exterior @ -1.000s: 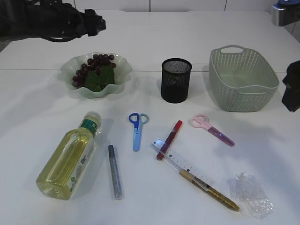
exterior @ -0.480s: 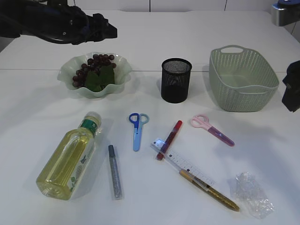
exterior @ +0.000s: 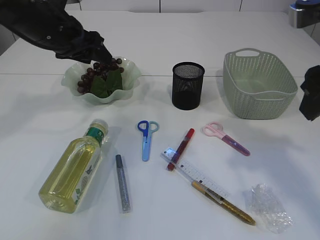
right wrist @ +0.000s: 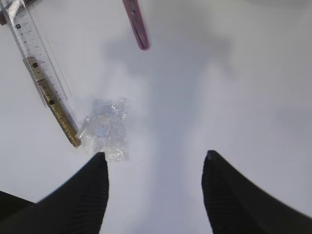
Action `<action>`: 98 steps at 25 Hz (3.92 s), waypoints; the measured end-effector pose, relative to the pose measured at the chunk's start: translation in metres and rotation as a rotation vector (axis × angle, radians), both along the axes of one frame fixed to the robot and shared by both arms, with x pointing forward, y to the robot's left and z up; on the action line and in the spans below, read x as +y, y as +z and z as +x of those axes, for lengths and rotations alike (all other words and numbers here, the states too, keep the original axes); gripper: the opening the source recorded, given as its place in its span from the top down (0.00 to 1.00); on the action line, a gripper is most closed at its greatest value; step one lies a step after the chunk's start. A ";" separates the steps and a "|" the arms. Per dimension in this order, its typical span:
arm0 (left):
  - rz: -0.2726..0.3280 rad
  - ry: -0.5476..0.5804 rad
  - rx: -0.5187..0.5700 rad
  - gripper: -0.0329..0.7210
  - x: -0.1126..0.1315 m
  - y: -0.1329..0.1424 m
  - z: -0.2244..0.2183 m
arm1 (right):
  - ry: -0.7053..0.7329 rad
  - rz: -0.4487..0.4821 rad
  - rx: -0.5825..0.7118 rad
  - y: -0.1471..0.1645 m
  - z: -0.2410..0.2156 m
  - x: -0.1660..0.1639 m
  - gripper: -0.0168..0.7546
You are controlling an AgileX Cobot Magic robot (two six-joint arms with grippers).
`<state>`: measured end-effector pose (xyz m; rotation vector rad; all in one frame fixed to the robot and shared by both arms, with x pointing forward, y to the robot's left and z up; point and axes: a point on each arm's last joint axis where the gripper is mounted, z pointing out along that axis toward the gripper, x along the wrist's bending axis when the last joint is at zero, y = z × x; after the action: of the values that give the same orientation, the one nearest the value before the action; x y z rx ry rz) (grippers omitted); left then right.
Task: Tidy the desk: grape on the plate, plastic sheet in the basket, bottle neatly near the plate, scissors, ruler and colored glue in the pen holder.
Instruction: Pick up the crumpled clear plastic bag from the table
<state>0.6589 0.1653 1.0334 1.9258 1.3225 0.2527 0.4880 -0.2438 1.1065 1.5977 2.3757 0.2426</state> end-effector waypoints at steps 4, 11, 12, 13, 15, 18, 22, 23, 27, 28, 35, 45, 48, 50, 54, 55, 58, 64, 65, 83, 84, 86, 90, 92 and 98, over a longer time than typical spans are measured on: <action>0.110 -0.007 0.061 0.36 0.009 0.011 -0.014 | -0.001 0.002 0.007 0.000 -0.001 0.000 0.36; 0.202 0.026 0.137 0.36 0.023 0.040 -0.040 | -0.003 0.009 0.011 0.000 -0.001 0.001 0.36; 0.203 0.027 0.140 0.37 0.024 0.042 -0.044 | -0.005 0.012 0.012 0.000 -0.001 0.001 0.36; 0.204 0.027 0.146 0.37 0.025 0.044 -0.049 | -0.007 0.013 0.012 0.000 -0.001 0.001 0.36; 0.210 0.027 0.167 0.39 0.028 0.043 -0.058 | -0.008 0.019 0.015 0.000 -0.001 0.001 0.36; 0.222 0.026 0.197 0.40 0.033 0.038 -0.076 | -0.009 0.036 0.020 0.000 -0.002 0.003 0.36; 0.228 0.034 0.229 0.40 0.041 0.034 -0.107 | -0.013 0.060 0.023 0.000 -0.004 0.004 0.36; 0.226 0.037 0.231 0.40 0.043 0.035 -0.116 | -0.015 0.061 0.033 -0.003 -0.004 0.004 0.36; 0.220 0.044 0.221 0.40 0.051 0.040 -0.149 | -0.020 0.043 0.110 -0.024 -0.012 0.003 0.36; 0.220 0.045 0.211 0.40 0.053 0.043 -0.156 | -0.021 0.039 0.134 -0.031 -0.014 0.002 0.36; 0.203 0.054 0.159 0.41 0.061 0.058 -0.187 | -0.033 0.071 0.186 -0.078 -0.026 0.003 0.36; 0.180 0.066 0.166 0.41 0.061 0.061 -0.191 | -0.006 0.128 0.210 -0.115 -0.004 0.015 0.16; 0.180 0.066 0.166 0.41 0.061 0.061 -0.191 | -0.012 0.122 0.261 -0.129 0.001 0.017 0.16; 0.180 0.066 0.166 0.41 0.061 0.061 -0.191 | -0.014 0.117 0.284 -0.138 0.004 0.018 0.16; 0.180 0.066 0.166 0.41 0.061 0.061 -0.191 | -0.020 0.113 0.289 -0.152 0.012 0.019 0.15; 0.180 0.066 0.166 0.41 0.061 0.061 -0.191 | -0.020 0.112 0.299 -0.156 0.013 0.020 0.15; 0.180 0.066 0.166 0.41 0.061 0.061 -0.191 | -0.004 0.101 0.325 -0.168 0.016 0.020 0.15; 0.180 0.066 0.166 0.41 0.061 0.061 -0.191 | -0.002 0.095 0.341 -0.184 0.022 0.022 0.15; 0.180 0.066 0.166 0.41 0.061 0.061 -0.191 | -0.001 0.095 0.341 -0.186 0.023 0.022 0.15; 0.180 0.066 0.166 0.41 0.061 0.061 -0.191 | -0.014 0.094 0.383 -0.203 0.025 0.023 0.34; 0.180 0.066 0.166 0.41 0.061 0.061 -0.191 | -0.016 0.095 0.387 -0.203 0.024 0.023 0.37; 0.180 0.066 0.166 0.41 0.061 0.061 -0.191 | -0.016 0.094 0.393 -0.203 0.024 0.023 0.46; 0.180 0.066 0.166 0.41 0.061 0.061 -0.191 | -0.017 0.095 0.396 -0.203 0.024 0.023 0.61; 0.180 0.066 0.166 0.41 0.061 0.061 -0.191 | -0.017 0.096 0.396 -0.203 0.024 0.023 0.66; 0.180 0.066 0.166 0.41 0.061 0.061 -0.191 | -0.016 0.099 0.383 -0.199 0.024 0.023 0.72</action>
<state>0.4684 0.2263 1.0943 2.0919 1.5187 0.2570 0.5118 -0.2204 0.9079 1.8491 2.6648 0.0541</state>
